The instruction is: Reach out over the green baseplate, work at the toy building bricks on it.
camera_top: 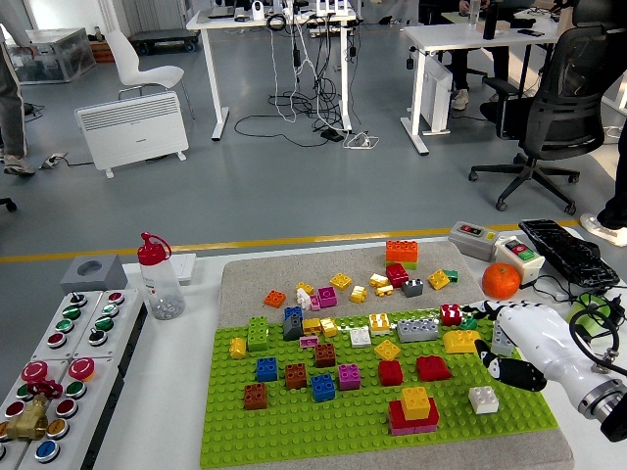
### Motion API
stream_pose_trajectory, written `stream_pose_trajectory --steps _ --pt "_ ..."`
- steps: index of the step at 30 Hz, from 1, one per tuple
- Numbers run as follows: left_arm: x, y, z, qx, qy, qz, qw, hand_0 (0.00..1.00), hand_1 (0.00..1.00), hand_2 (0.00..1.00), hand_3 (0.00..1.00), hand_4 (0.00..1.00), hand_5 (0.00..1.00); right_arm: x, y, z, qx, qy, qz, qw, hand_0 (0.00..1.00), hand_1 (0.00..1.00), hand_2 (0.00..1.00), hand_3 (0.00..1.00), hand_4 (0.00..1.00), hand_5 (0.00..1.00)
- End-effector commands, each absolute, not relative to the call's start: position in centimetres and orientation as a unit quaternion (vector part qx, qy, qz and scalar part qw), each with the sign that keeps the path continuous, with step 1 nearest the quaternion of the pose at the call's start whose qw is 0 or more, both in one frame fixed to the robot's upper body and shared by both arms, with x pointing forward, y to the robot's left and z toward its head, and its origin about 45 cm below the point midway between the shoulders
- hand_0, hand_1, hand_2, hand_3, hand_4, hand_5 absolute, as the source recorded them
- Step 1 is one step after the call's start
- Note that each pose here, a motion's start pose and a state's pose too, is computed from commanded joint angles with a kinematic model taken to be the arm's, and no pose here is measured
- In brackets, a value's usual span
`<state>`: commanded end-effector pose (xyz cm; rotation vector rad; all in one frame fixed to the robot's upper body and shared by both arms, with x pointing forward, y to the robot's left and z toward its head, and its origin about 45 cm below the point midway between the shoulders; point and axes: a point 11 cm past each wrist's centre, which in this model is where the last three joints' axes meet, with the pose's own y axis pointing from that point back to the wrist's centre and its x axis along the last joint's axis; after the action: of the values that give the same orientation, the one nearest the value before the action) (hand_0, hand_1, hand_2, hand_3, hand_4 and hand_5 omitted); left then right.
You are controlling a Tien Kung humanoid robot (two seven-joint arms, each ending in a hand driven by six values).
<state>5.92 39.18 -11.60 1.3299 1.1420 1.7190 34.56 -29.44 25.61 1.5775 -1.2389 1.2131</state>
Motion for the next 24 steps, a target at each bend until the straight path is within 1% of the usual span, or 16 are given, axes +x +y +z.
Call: stream_pose_trajectory --steps 1,2,7,8,11,13,14,18,19,20,24 --pt "5.9 39.2 -11.6 0.510 0.438 0.659 0.337 0.663 0.612 0.562 0.441 0.242 0.998 34.5 -29.7 25.5 0.620 -0.493 0.472 0.386 0.771 0.747 0.780 0.810 0.578 0.300" --pt "5.9 39.2 -11.6 0.510 0.438 0.660 0.337 0.664 0.611 0.562 0.441 0.242 0.998 34.5 -30.0 25.4 0.621 -0.506 0.463 0.378 0.768 0.757 0.788 0.807 0.537 0.288" --pt "6.0 39.2 -11.6 0.510 0.437 0.660 0.337 0.664 0.611 0.562 0.441 0.242 0.998 33.9 -31.3 24.8 0.636 -0.583 0.397 0.313 0.768 0.757 0.788 0.807 0.537 0.288" --pt "6.0 39.2 -11.6 0.510 0.437 0.660 0.337 0.664 0.611 0.562 0.441 0.242 0.998 33.7 -31.4 24.7 0.641 -0.600 0.379 0.293 0.774 0.766 0.792 0.802 0.515 0.296" --pt "6.1 39.2 -11.6 0.510 0.437 0.660 0.338 0.664 0.611 0.562 0.441 0.242 0.998 33.2 -31.9 24.8 0.649 -0.638 0.335 0.243 0.774 0.766 0.792 0.802 0.515 0.296" --pt "6.1 39.2 -11.6 0.510 0.437 0.659 0.338 0.664 0.611 0.562 0.441 0.242 0.998 32.8 -32.0 25.0 0.654 -0.666 0.301 0.194 0.774 0.766 0.792 0.802 0.515 0.296" --pt "6.0 39.2 -11.6 0.510 0.437 0.659 0.338 0.664 0.612 0.563 0.441 0.242 0.998 32.8 -32.1 25.1 0.655 -0.671 0.295 0.185 0.767 0.771 0.793 0.781 0.488 0.287" --pt "6.0 39.1 -11.6 0.511 0.437 0.658 0.338 0.664 0.612 0.563 0.441 0.242 0.998 32.3 -32.6 25.7 0.664 -0.702 0.238 0.096 0.767 0.771 0.793 0.781 0.488 0.287" --pt "6.0 39.1 -11.6 0.511 0.437 0.658 0.338 0.664 0.612 0.563 0.441 0.242 0.998 32.2 -32.9 25.8 0.666 -0.707 0.225 0.078 0.767 0.771 0.793 0.781 0.488 0.287" --pt "6.0 39.1 -11.6 0.512 0.437 0.658 0.339 0.664 0.612 0.563 0.440 0.241 0.998 32.2 -33.4 26.0 0.666 -0.713 0.212 0.058 0.796 0.787 0.804 0.789 0.477 0.314" --pt "5.9 39.1 -11.6 0.512 0.437 0.657 0.339 0.664 0.612 0.563 0.440 0.241 0.998 31.9 -35.5 26.3 0.662 -0.732 0.160 -0.007 0.796 0.787 0.804 0.789 0.477 0.314"
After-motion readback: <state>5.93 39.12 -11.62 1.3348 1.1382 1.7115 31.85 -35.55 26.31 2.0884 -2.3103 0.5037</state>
